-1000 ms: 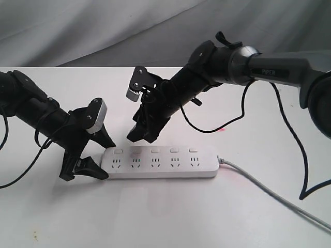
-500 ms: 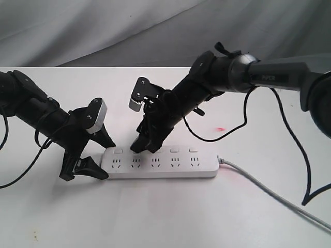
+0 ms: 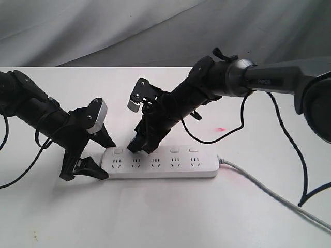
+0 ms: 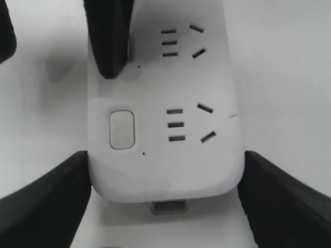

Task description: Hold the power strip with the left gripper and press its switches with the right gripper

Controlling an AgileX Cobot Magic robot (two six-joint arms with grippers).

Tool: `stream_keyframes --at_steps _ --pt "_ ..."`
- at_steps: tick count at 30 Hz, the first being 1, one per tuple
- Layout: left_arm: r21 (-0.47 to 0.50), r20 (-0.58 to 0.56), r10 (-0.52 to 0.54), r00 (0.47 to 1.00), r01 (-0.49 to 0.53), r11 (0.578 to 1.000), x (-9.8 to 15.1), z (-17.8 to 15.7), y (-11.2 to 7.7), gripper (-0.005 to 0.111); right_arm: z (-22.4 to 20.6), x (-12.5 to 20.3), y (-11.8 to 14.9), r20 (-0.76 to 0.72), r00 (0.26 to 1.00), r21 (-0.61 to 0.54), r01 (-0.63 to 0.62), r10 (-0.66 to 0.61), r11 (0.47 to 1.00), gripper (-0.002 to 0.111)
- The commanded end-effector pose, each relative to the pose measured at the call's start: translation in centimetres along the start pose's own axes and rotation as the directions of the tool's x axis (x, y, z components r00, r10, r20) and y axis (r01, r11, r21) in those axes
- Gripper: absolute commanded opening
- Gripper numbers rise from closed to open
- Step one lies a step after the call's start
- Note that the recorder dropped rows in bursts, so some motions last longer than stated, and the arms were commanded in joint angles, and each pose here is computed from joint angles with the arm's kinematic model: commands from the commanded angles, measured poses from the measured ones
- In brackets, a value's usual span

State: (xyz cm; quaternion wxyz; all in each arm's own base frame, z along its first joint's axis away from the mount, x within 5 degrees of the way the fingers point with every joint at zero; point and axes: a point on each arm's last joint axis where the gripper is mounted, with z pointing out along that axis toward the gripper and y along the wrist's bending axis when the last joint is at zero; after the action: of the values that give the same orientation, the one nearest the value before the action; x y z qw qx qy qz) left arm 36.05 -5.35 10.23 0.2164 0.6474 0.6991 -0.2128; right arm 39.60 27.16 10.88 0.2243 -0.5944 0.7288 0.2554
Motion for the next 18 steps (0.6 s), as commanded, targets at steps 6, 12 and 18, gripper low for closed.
stream_keyframes --at_steps 6,12,18 --pt "-0.018 -0.032 0.015 0.999 -0.016 1.0 0.3 0.1 0.2 0.052 -4.8 -2.5 -0.1 0.016 0.995 0.107 0.101 -0.103 0.989 0.057" --pt "-0.018 -0.032 0.015 0.999 -0.016 1.0 0.3 0.1 0.2 0.052 -6.7 -0.6 -1.2 0.003 1.0 0.043 0.02 -0.02 0.999 0.057" --pt "-0.018 -0.032 0.015 0.999 -0.016 1.0 0.3 0.1 0.2 0.052 -6.6 0.0 -1.0 -0.037 0.999 0.014 0.036 -0.035 0.999 0.057"
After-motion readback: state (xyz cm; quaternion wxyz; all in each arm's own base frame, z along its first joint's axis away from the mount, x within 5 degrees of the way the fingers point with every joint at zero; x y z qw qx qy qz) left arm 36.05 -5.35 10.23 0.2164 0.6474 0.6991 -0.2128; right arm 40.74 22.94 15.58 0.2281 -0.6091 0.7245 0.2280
